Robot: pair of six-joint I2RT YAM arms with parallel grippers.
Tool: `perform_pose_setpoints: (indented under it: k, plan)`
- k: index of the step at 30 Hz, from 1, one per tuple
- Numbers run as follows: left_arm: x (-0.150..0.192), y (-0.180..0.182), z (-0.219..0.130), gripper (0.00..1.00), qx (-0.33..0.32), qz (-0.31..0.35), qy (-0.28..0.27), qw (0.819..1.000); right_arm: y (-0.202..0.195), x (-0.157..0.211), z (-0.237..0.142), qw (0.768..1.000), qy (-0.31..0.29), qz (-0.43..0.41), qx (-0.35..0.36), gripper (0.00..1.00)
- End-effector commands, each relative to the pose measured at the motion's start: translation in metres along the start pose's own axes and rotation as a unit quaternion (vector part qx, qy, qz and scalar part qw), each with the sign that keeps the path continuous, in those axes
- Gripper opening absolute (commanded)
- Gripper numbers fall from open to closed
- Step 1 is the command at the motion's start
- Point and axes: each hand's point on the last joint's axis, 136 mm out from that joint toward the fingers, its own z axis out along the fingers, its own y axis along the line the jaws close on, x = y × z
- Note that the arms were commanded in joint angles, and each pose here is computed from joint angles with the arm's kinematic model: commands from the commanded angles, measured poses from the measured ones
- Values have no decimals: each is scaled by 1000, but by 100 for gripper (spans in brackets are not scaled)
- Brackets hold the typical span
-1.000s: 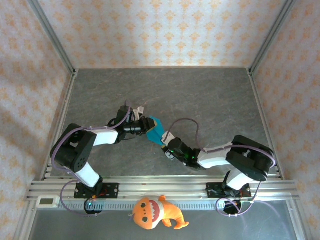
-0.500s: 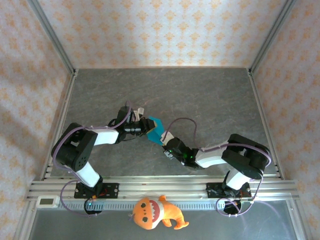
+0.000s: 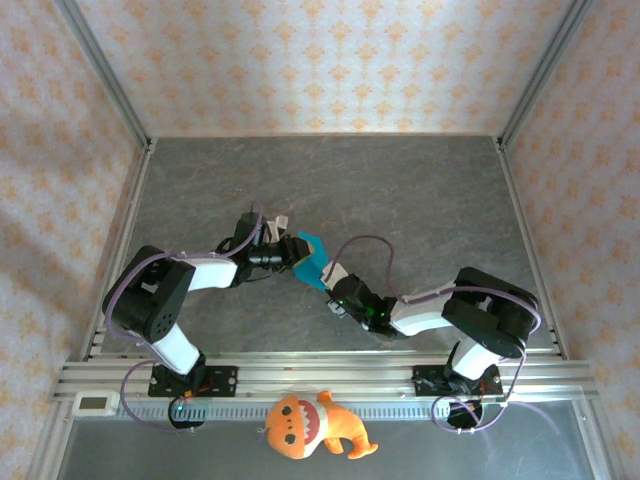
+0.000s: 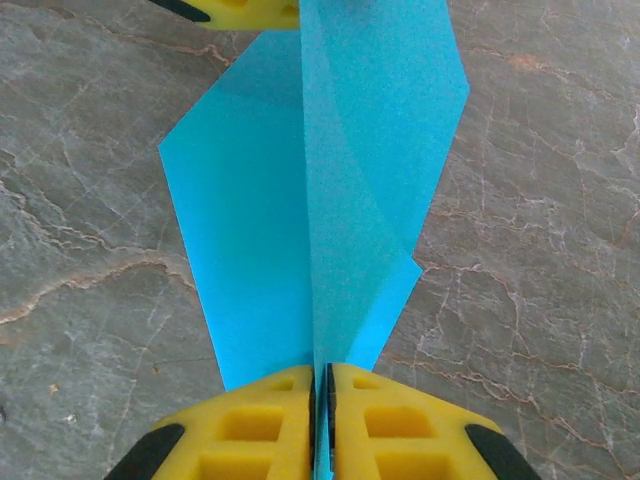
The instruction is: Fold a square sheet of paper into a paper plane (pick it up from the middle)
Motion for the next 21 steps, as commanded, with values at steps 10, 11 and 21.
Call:
perform_pose_setpoints:
  k: [10, 11, 21]
  plan:
    - [-1, -2, 3, 22, -1, 11, 0, 1000, -3, -1, 0, 1000, -12, 15, 13, 11]
    - [-1, -2, 3, 22, -1, 11, 0, 1000, -3, -1, 0, 1000, -12, 16, 13, 10]
    - [-2, 0, 3, 22, -6, 8, -3, 1000, -3, -1, -1, 999, -14, 31, 13, 0]
